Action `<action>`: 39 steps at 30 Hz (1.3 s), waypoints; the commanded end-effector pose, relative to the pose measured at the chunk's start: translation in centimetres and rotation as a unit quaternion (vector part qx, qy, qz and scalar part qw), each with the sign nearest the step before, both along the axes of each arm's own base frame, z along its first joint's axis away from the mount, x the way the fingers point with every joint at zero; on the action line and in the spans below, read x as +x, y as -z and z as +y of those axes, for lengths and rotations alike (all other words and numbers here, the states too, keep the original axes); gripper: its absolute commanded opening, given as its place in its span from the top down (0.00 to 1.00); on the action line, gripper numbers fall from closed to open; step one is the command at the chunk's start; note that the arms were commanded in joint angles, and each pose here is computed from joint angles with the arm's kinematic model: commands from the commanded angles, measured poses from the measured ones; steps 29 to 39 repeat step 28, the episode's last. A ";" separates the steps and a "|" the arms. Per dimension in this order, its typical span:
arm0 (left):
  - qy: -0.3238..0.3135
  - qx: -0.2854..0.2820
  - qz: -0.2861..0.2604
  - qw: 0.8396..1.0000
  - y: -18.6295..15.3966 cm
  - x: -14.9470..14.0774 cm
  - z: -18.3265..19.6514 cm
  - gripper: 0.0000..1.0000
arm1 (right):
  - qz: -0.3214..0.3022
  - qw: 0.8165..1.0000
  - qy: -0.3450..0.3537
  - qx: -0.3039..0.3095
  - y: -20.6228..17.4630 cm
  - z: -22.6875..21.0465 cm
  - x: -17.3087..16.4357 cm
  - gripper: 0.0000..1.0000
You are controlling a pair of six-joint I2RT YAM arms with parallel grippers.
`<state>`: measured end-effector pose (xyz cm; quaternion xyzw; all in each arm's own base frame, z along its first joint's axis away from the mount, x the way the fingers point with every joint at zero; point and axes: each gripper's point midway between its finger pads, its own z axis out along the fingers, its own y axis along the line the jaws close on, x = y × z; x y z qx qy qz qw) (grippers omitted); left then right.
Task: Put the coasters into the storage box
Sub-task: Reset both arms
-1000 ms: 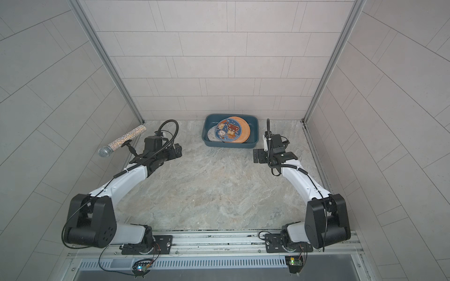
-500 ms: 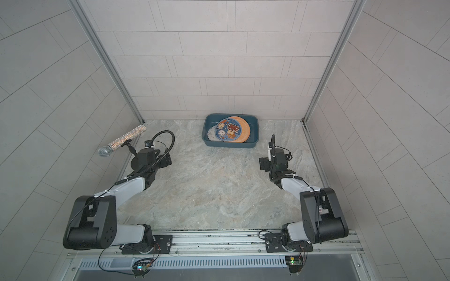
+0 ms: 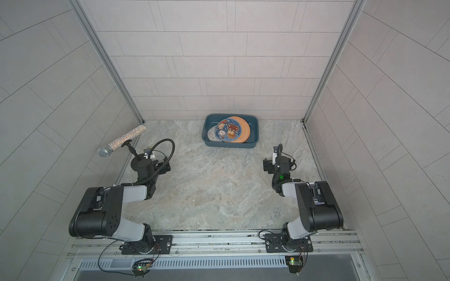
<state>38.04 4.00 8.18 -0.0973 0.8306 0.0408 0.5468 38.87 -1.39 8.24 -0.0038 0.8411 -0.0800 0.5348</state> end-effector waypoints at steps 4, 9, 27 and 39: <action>0.015 0.008 -0.054 0.998 -1.5 0.8 -0.3 0.00 | -0.056 0.998 0.007 -0.001 -1.0 -0.3 0.4 0.00; 0.011 0.010 -0.054 0.998 -1.1 0.8 -0.2 0.00 | -0.060 0.998 0.016 -0.015 -1.1 -0.2 0.2 0.00; 0.012 0.010 -0.049 0.999 -0.8 1.0 -0.2 0.00 | -0.092 0.992 0.062 -0.054 -1.8 -0.5 -1.1 0.00; 0.012 0.010 -0.049 0.999 -0.8 1.0 -0.2 0.00 | -0.091 0.993 0.061 -0.054 -1.8 -0.6 -1.1 0.00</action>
